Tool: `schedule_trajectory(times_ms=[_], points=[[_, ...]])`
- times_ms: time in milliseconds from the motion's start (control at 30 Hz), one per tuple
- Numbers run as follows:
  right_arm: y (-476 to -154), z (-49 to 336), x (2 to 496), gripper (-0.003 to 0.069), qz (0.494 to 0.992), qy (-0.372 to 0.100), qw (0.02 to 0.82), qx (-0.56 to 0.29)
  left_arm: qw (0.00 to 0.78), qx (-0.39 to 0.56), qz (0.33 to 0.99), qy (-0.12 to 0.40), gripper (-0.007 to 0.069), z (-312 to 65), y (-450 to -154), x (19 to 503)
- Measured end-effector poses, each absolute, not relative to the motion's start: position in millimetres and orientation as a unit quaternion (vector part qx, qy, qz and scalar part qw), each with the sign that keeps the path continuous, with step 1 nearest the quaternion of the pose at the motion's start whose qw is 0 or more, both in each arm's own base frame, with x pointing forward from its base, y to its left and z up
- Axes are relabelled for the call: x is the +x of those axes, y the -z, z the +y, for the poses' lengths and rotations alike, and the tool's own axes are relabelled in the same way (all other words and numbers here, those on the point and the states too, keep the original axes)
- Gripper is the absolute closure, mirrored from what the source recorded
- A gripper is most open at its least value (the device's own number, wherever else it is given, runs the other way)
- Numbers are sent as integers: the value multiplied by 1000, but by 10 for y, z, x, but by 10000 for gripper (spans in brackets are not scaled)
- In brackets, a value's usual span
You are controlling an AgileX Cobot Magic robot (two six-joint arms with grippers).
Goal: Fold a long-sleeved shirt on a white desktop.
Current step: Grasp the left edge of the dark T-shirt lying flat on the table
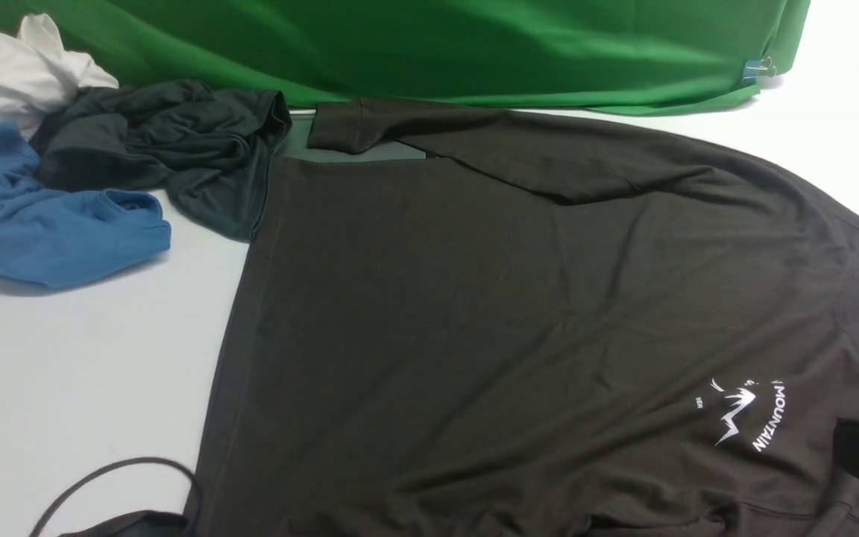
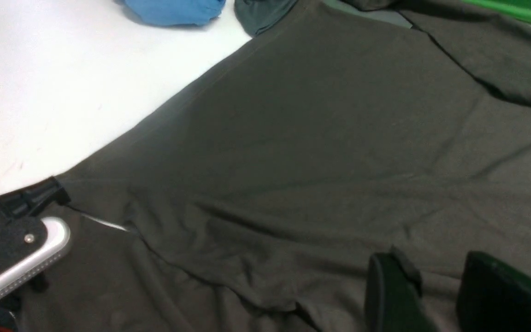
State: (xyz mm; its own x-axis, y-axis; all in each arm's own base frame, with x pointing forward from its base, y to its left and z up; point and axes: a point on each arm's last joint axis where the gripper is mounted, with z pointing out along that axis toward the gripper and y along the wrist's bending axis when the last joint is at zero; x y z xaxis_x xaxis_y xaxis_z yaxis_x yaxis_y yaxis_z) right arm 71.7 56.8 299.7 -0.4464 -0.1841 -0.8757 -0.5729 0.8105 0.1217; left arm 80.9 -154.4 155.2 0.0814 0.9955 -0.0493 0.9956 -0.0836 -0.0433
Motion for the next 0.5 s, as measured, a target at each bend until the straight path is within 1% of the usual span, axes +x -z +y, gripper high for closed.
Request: schedule_trajectory(times_ms=[33,67,133,333,367,500], points=[[-2997,567,715,419,829,-208,468,-223,-14,731,681,33,517,-1550,-1576,805],[-3002,565,709,419,834,-210,461,-218,-16,730,683,34,552,-1571,-1608,814],[-3025,565,699,419,848,-207,436,-218,-12,724,689,37,593,-1617,-1695,837],[-3134,611,732,419,889,-171,339,-256,33,713,698,51,599,-1707,-2059,882],[-3134,611,732,419,889,-171,339,-256,36,713,698,52,599,-1710,-2073,883],[-3059,701,848,410,915,-142,253,-280,80,714,693,66,599,-1679,-2381,861]])
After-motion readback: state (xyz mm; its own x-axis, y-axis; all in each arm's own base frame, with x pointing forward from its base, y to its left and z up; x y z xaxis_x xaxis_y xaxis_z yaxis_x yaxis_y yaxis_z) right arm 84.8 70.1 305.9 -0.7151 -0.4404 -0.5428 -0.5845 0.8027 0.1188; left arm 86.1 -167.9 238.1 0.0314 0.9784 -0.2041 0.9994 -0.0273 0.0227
